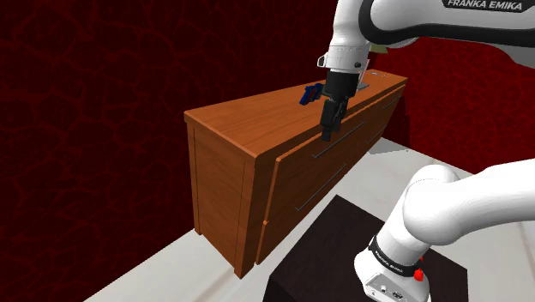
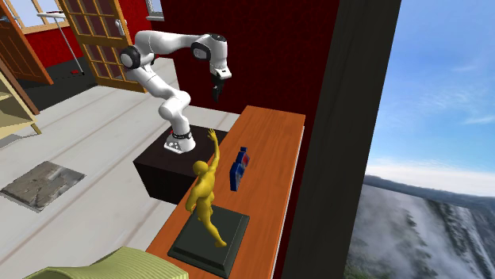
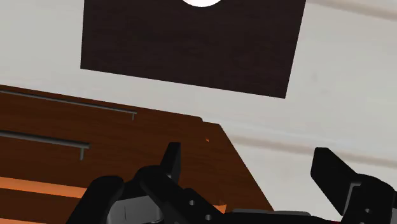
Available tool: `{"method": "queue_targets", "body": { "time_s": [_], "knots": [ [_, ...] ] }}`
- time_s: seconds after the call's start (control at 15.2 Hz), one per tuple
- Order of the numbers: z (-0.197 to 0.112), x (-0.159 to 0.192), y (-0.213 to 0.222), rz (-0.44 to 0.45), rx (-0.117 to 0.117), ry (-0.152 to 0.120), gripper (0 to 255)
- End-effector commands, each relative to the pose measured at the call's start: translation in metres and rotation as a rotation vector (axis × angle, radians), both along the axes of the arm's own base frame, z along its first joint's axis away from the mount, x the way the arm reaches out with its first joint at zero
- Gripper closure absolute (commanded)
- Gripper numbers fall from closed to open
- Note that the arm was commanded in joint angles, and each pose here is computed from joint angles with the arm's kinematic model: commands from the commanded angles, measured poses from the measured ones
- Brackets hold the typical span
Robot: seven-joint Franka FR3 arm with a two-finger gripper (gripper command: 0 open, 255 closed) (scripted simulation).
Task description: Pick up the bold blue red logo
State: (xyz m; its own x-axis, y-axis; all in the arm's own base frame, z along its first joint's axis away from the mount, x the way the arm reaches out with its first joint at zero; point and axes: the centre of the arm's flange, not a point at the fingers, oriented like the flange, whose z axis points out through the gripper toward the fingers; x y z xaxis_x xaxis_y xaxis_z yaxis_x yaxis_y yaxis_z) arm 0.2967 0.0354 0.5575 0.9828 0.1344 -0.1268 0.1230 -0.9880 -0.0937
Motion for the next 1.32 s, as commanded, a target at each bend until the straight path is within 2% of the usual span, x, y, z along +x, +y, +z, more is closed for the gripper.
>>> {"method": "queue_targets", "body": {
  "time_s": [0.0, 0.59, 1.25],
  "knots": [
    [0.0, 0.0, 0.0, 0.0, 0.0, 0.0, 0],
    [-0.004, -0.008, -0.112, 0.294, -0.006, -0.053, 0],
    [-0.006, 0.022, -0.233, 0.621, -0.013, -0.111, 0]
  ]
}}
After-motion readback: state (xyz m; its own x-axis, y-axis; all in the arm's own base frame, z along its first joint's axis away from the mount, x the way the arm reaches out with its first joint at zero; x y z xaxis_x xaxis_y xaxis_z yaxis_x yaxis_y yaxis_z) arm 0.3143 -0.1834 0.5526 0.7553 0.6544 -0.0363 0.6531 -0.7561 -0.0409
